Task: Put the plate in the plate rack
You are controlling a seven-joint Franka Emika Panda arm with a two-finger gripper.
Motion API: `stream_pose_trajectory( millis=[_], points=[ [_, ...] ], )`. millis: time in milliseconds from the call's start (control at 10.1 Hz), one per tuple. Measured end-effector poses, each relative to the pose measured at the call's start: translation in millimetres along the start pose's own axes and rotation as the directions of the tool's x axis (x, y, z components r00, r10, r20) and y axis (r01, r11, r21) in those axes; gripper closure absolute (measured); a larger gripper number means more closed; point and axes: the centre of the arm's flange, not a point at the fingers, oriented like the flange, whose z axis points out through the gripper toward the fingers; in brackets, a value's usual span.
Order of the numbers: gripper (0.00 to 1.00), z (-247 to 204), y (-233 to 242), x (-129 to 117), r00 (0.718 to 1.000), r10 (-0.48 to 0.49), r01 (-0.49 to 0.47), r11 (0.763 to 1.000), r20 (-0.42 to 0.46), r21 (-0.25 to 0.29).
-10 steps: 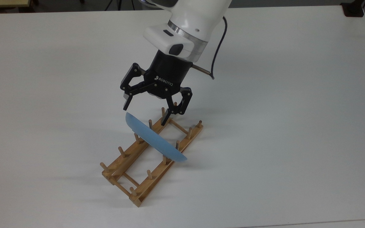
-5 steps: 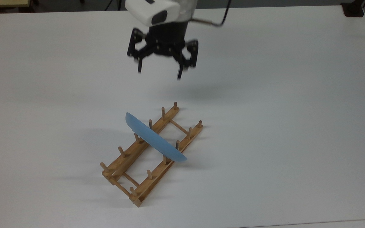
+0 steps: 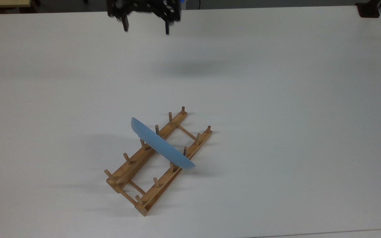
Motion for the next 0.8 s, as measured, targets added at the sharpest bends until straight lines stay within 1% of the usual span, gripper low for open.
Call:
stream_pose_trajectory(
  millis=[99, 199, 298, 795],
  points=[
    [0.00, -5.0, 6.7, -14.3, 0.999, 0.007, -0.007, 1.000, 0.032, 0.003],
    [0.00, -7.0, 7.0, -23.1, 0.999, 0.007, -0.007, 1.000, 0.048, 0.002],
    [0.00, -5.3, 7.4, -26.6, 0.998, 0.007, -0.007, 1.000, 0.060, 0.001],
    [0.00, -3.7, 14.9, -26.5, 0.998, 0.021, -0.021, 1.000, 0.064, 0.001]
  ],
)
